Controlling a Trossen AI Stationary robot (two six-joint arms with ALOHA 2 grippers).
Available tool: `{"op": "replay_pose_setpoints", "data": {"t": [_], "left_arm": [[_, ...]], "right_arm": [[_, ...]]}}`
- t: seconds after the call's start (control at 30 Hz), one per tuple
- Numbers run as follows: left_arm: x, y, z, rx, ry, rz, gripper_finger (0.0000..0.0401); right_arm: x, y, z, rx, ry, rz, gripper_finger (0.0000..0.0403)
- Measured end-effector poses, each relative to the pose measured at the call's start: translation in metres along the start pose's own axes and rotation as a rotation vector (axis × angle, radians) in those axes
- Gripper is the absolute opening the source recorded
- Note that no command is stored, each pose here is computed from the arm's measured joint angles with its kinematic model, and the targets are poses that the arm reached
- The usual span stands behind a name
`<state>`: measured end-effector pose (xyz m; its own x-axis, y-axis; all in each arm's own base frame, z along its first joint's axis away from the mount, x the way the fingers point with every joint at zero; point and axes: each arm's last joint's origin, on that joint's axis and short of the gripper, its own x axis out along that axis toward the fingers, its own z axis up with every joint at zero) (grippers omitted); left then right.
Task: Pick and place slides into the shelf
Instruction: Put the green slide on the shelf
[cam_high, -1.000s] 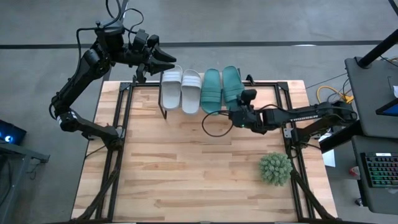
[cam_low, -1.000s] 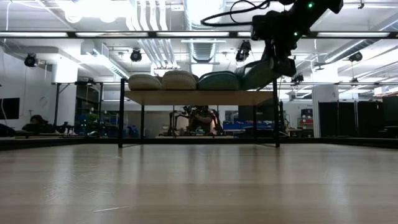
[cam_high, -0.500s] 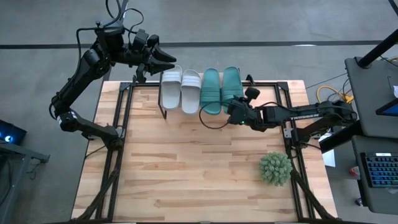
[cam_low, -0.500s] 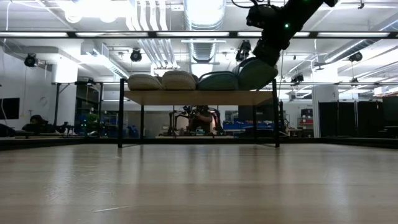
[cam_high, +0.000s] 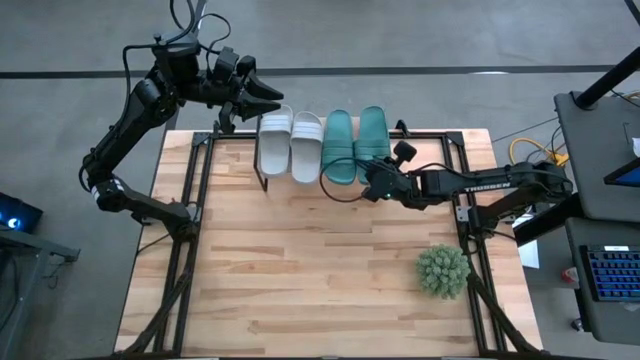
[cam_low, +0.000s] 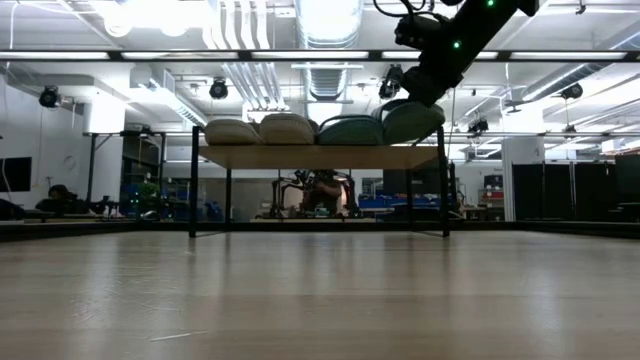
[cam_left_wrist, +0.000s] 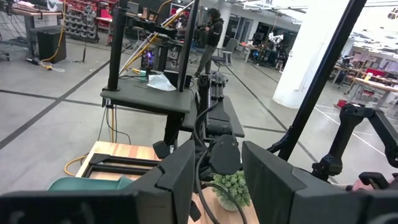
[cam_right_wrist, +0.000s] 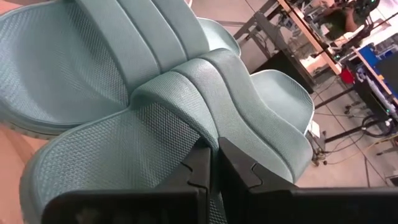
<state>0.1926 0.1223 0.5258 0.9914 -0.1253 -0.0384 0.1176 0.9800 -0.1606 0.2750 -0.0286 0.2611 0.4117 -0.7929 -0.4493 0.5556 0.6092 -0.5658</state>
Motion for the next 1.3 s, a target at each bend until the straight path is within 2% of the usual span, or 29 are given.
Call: {"op": "replay_pose_setpoints", "data": {"t": [0.33,0.7,0.87,1.1,1.3], "left_arm": [[0.000,0.000,0.000,0.000,0.000,0.000,0.0118],[0.000,0.000,0.000,0.000,0.000,0.000,0.0118],[0.000,0.000,0.000,0.000,0.000,0.000,0.0118],[0.000,0.000,0.000,0.001,-0.001,0.000,0.0118],[0.000,0.000,0.000,0.001,-0.001,0.000,0.0118]], "right_arm": [[-0.003,-0.003,0.008,-0.010,-0.017,0.021,0.0039],[-0.011,-0.012,0.017,-0.045,0.017,0.027,0.0101],[-0.013,-0.016,0.023,-0.011,0.006,0.025,0.0123],[-0.018,-0.022,0.035,0.027,-0.025,0.027,0.0128],[-0.018,-0.019,0.034,0.013,-0.017,0.091,0.0130]]}}
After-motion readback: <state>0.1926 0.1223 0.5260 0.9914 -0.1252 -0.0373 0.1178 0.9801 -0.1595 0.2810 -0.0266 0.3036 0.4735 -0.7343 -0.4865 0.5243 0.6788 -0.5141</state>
